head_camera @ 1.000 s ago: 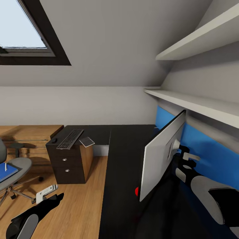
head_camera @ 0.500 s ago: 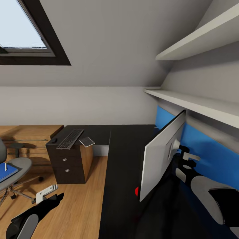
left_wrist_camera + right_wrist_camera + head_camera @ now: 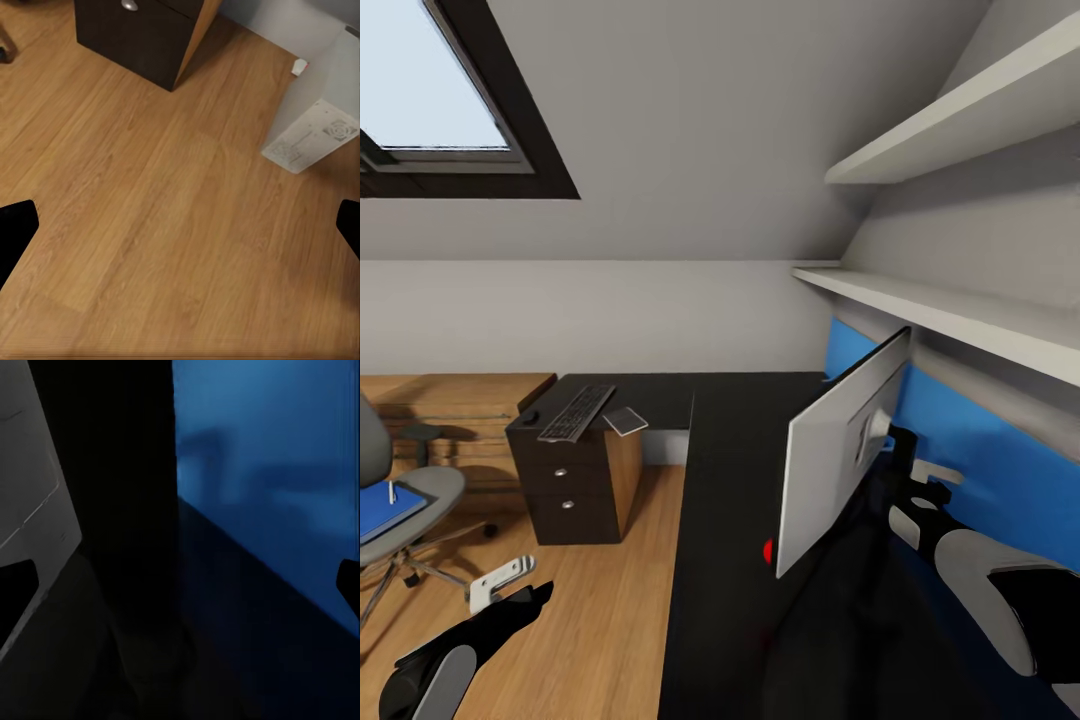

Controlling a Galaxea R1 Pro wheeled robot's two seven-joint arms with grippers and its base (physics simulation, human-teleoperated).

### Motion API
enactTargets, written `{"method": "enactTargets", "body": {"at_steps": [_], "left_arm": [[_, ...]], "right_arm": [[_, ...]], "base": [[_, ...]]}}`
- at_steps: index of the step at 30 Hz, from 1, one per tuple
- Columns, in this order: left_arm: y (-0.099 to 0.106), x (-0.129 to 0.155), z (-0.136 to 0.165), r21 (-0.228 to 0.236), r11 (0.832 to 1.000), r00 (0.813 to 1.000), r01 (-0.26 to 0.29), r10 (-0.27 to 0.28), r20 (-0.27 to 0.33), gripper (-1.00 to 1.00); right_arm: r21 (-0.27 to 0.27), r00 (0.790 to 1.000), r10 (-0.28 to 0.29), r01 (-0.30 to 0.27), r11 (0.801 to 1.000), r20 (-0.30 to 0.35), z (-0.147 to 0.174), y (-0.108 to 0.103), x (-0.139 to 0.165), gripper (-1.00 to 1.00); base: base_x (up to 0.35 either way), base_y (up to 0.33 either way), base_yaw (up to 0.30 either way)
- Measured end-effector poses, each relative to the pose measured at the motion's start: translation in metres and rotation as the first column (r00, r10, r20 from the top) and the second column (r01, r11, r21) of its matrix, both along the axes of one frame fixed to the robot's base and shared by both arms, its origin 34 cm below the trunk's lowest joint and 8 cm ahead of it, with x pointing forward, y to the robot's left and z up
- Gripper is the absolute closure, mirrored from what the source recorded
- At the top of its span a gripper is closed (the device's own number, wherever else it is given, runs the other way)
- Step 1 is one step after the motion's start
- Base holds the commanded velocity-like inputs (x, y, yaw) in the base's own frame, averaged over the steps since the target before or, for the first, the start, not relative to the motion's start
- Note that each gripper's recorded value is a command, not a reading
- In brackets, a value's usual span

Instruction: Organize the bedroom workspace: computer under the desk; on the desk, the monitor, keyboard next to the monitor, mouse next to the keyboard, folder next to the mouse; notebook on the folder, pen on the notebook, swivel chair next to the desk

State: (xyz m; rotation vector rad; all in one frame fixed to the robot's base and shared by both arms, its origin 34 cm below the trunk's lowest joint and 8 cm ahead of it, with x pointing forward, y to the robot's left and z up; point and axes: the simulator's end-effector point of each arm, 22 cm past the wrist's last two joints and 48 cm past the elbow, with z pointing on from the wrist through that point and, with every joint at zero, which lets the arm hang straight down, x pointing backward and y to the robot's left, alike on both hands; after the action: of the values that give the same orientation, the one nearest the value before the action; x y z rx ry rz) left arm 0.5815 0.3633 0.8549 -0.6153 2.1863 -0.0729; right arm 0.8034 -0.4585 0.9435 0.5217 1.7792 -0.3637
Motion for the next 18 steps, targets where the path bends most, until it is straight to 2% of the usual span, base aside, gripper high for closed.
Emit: {"method": "enactTargets", "body": {"at_steps": [8, 12, 18], "left_arm": [[0.000, 0.000, 0.000, 0.000, 1.000, 1.000, 0.001, -0.001, 0.001, -1.00], [0.000, 0.000, 0.000, 0.000, 1.000, 1.000, 0.001, -0.001, 0.000, -1.00], [-0.001, 0.000, -0.002, -0.002, 1.000, 1.000, 0.002, -0.002, -0.004, -1.00]], "right_arm": [[0.000, 1.000, 0.001, -0.001, 1.000, 0.000, 0.000, 0.000, 0.000, -1.00], [0.000, 1.000, 0.006, -0.006, 1.000, 0.000, -0.001, 0.002, 0.001, -1.00], [0.014, 0.999, 0.042, -0.042, 0.999, 0.009, -0.001, 0.031, 0.009, -1.00]], "base": [[-0.049, 0.000, 0.000], [-0.208, 0.000, 0.000], [-0.311, 0.000, 0.000]]}}
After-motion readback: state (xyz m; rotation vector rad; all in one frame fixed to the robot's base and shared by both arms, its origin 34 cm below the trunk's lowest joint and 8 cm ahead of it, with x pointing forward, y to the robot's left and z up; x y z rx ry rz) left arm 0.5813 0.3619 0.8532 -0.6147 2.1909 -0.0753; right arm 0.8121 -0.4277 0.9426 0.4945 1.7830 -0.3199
